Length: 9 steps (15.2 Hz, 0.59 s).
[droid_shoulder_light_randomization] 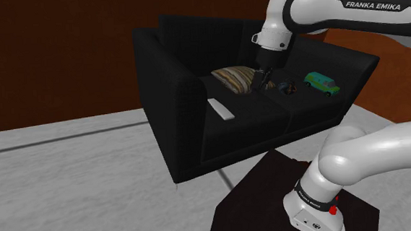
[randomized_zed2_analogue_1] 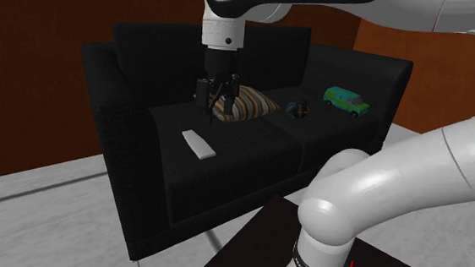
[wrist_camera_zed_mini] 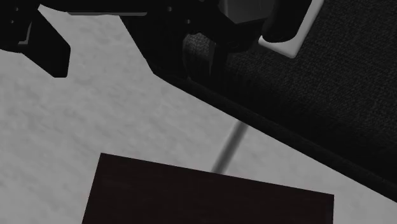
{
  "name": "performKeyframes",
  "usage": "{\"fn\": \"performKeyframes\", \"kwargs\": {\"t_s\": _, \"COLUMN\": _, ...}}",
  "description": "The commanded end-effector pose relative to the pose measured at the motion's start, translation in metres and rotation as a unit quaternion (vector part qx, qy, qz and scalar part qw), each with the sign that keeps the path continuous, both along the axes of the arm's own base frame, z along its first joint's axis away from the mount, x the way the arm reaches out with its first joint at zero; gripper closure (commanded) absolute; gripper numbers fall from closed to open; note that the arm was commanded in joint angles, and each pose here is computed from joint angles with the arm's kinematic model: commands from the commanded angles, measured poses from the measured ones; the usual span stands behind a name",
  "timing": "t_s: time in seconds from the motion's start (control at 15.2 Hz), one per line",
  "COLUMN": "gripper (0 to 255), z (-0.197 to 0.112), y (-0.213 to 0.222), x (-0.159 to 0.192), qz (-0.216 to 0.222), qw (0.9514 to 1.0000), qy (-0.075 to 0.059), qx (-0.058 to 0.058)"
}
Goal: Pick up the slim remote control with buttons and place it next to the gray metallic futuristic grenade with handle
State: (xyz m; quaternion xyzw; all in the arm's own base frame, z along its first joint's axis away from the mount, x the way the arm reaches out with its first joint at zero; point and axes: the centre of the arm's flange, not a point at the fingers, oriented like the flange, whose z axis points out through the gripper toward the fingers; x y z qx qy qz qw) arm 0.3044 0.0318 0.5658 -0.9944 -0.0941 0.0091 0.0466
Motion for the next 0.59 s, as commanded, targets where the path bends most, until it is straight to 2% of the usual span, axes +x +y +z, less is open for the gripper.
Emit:
{"fn": "performKeyframes", "kwargs": {"t_s": 0.0, "gripper": 0, "z": 0.0, "y": 0.0, "x": 0.0, "qz": 0.0, "qw": 1.0, "qy": 0.0, "qx": 0.0}}
{"fn": "performKeyframes", "kwargs": {"t_s": 0.53, "gripper": 0, "z": -0.059, "y": -0.024, "x": 0.081, "qz": -0.075, "qw": 0.997, "qy": -0.001, "qx": -0.016}}
